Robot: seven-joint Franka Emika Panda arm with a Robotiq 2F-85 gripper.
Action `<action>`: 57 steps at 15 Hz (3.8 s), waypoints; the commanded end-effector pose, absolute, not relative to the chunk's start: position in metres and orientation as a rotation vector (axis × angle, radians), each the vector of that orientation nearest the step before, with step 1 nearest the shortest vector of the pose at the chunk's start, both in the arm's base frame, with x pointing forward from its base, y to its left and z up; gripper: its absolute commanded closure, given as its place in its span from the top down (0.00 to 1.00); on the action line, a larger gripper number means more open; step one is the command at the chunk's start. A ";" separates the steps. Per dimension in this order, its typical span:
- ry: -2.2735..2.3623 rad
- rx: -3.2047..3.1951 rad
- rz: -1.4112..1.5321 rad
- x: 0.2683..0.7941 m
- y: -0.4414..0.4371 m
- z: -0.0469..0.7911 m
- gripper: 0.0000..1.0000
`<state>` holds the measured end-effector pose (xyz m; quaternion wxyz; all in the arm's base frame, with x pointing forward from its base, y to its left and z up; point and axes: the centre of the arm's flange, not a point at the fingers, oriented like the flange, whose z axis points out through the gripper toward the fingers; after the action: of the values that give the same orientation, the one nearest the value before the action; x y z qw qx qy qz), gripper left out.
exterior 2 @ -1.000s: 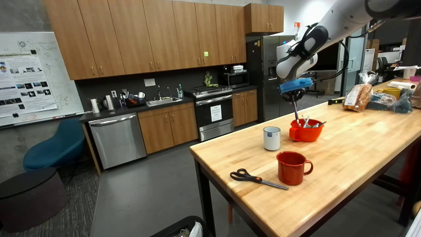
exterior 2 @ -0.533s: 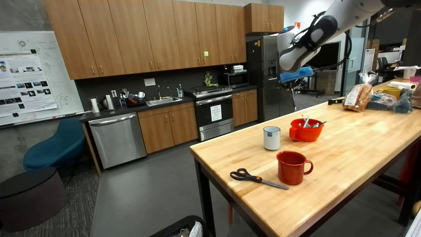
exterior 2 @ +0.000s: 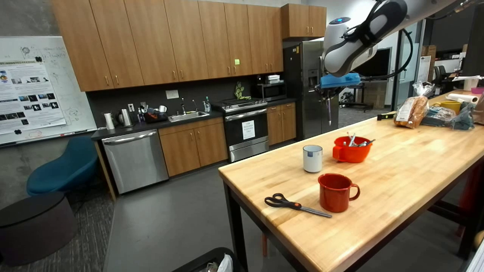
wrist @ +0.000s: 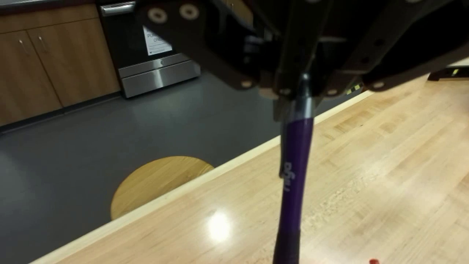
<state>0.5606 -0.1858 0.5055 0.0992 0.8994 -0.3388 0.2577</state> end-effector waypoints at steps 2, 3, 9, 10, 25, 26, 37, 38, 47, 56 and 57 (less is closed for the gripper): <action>-0.933 2.786 0.836 0.521 -0.148 0.496 0.02; -0.910 2.813 0.846 0.519 -0.140 0.492 0.02; -0.771 2.946 0.837 0.505 -0.097 0.478 0.02; -0.744 2.958 0.841 0.503 -0.091 0.478 0.02; -0.503 3.047 0.912 0.501 -0.071 0.448 0.02; -0.489 3.049 0.921 0.502 -0.068 0.446 0.02; -0.329 3.032 1.067 0.512 -0.061 0.429 0.02; -0.314 3.034 1.067 0.510 -0.061 0.427 0.02; -0.268 3.035 1.017 0.489 -0.089 0.413 0.51; -0.545 2.820 1.031 0.493 -0.152 0.433 1.00; -0.607 2.779 1.009 0.490 -0.166 0.433 1.00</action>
<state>0.4885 -0.1472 0.4217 0.0186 0.9303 -0.1481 0.3350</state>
